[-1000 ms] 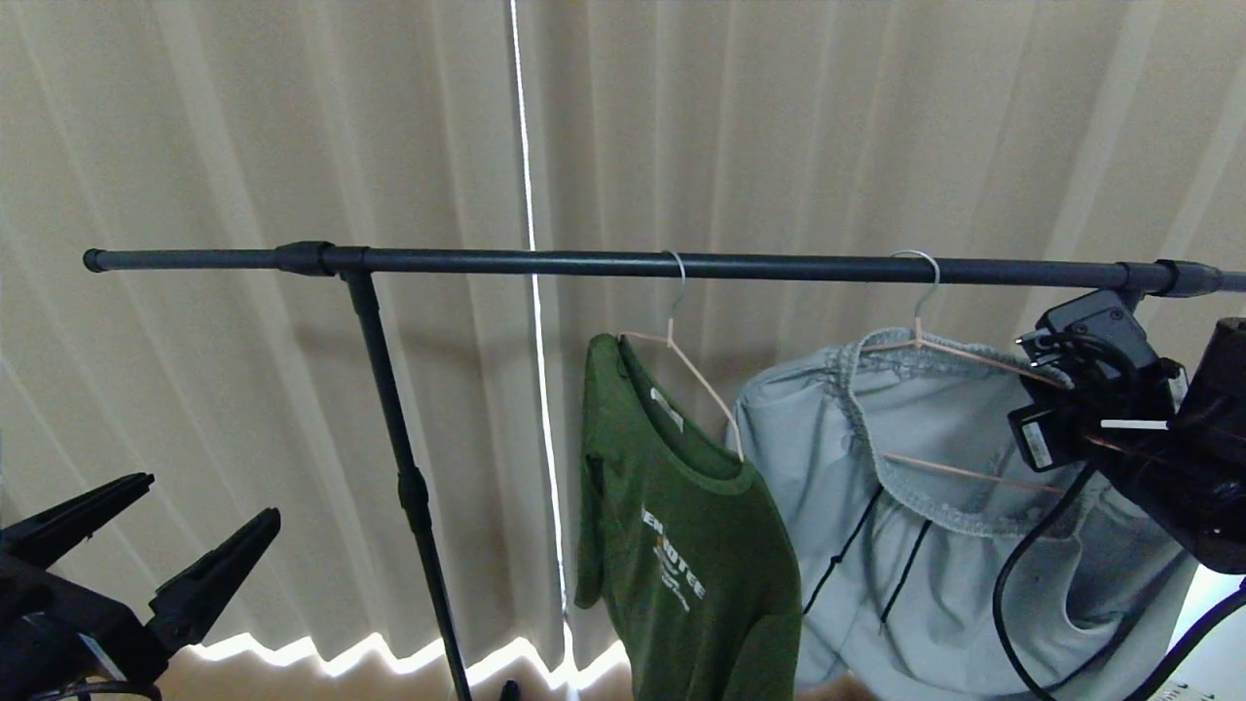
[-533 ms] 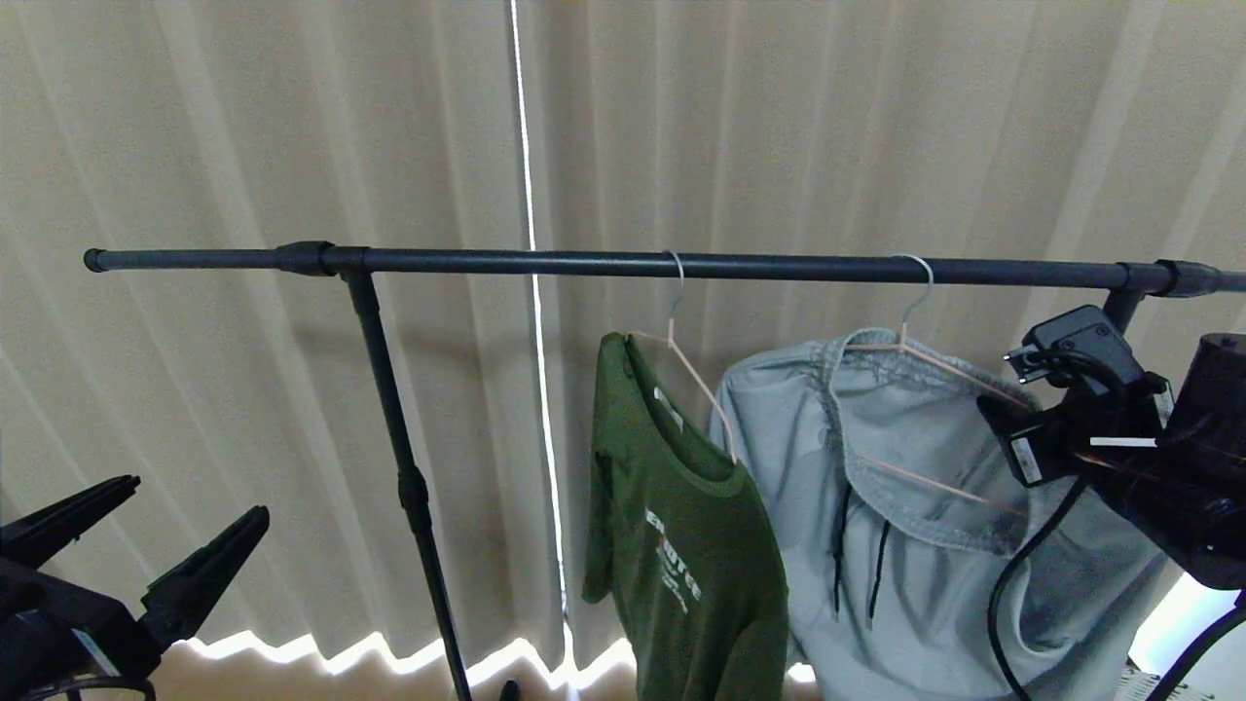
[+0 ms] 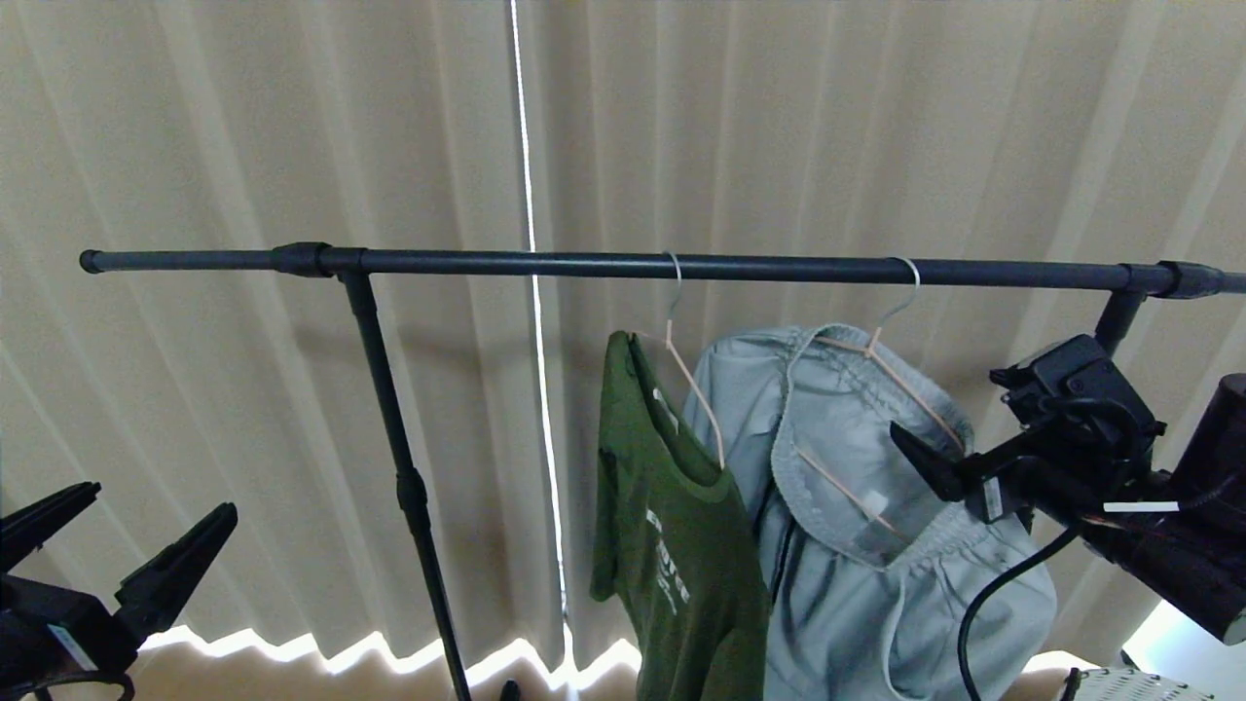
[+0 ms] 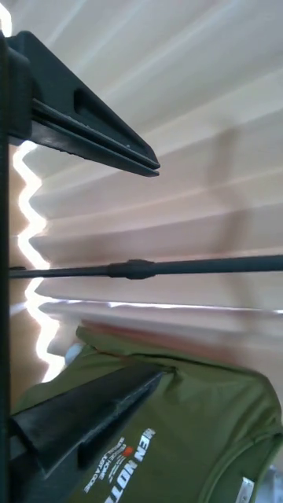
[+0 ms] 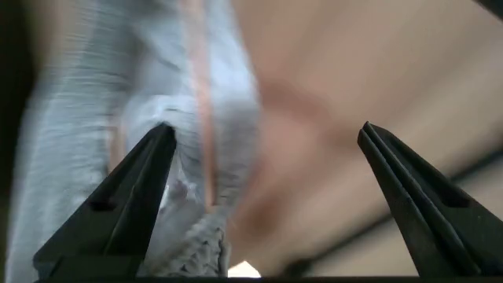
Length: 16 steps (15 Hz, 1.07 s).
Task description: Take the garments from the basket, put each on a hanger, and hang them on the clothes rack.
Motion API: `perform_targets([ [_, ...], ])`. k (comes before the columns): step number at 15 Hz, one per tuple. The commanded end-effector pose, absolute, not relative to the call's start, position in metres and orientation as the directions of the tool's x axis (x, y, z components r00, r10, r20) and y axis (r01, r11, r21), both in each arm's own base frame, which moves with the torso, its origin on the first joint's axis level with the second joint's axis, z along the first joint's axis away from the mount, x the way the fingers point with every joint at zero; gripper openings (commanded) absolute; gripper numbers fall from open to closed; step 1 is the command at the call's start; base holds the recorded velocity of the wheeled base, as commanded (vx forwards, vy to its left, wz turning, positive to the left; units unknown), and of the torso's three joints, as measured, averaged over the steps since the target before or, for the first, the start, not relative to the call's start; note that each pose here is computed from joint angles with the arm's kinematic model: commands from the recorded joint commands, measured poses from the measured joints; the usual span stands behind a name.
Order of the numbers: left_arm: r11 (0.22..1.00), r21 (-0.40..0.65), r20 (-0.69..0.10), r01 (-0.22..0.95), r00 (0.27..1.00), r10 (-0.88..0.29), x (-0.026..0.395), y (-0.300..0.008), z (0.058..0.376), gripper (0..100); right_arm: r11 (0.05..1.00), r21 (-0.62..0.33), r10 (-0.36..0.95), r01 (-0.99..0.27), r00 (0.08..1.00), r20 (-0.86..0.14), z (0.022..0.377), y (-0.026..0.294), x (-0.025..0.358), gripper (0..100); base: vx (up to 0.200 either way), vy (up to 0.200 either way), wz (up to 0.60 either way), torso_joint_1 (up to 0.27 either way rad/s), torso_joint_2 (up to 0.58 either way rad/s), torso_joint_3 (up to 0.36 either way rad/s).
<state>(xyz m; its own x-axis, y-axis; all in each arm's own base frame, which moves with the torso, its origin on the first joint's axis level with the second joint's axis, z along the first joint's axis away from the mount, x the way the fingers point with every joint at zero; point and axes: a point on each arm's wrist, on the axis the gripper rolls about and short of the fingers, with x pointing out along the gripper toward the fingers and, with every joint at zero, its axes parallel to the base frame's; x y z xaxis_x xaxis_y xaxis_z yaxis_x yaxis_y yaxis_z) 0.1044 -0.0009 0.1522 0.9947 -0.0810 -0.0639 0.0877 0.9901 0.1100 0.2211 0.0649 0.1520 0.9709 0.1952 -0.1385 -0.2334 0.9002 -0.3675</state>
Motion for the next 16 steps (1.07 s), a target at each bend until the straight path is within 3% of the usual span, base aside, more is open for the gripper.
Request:
perform_targets([
  [1,0.991,0.109,-0.060,0.077,0.996,-0.071,0.101,0.000,0.151,100,0.895,-0.359,0.228,-0.267,0.962,-0.148,0.150,0.067,0.218,100,0.000,0.000,0.00,0.000,0.00,0.000],
  [5,0.991,0.108,-0.058,0.080,0.996,-0.074,0.098,0.000,0.149,100,0.873,-0.276,0.380,-0.402,0.915,-0.133,0.152,0.070,0.216,100,0.000,0.000,0.00,0.000,0.00,0.000],
  [8,0.993,0.111,-0.008,0.034,0.999,-0.034,0.092,0.003,0.155,100,0.882,-0.280,0.390,-0.379,0.921,-0.020,0.171,0.067,0.205,100,0.000,0.000,0.00,0.000,0.00,0.000],
  [10,0.992,0.092,0.052,-0.081,0.996,0.076,0.074,0.011,0.154,100,0.892,-0.289,0.390,-0.348,0.916,0.099,0.194,0.059,0.180,100,0.000,0.000,0.00,0.000,0.00,0.000],
  [13,0.995,0.008,0.070,-0.095,0.993,0.095,0.052,0.008,0.147,100,0.899,-0.298,0.385,-0.322,0.905,0.182,0.200,0.045,0.136,100,0.000,0.000,0.00,0.000,0.00,0.000],
  [15,0.996,0.007,0.060,-0.085,0.995,0.084,0.034,0.004,0.138,100,0.902,-0.300,0.371,-0.310,0.913,0.172,0.187,0.035,0.108,100,0.000,0.000,0.00,0.000,0.00,0.000],
  [16,0.997,0.007,0.044,-0.071,0.997,0.070,0.020,0.001,0.128,100,0.907,-0.297,0.346,-0.299,0.930,0.121,0.173,0.027,0.088,100,0.000,0.000,0.00,0.000,0.00,0.000],
])
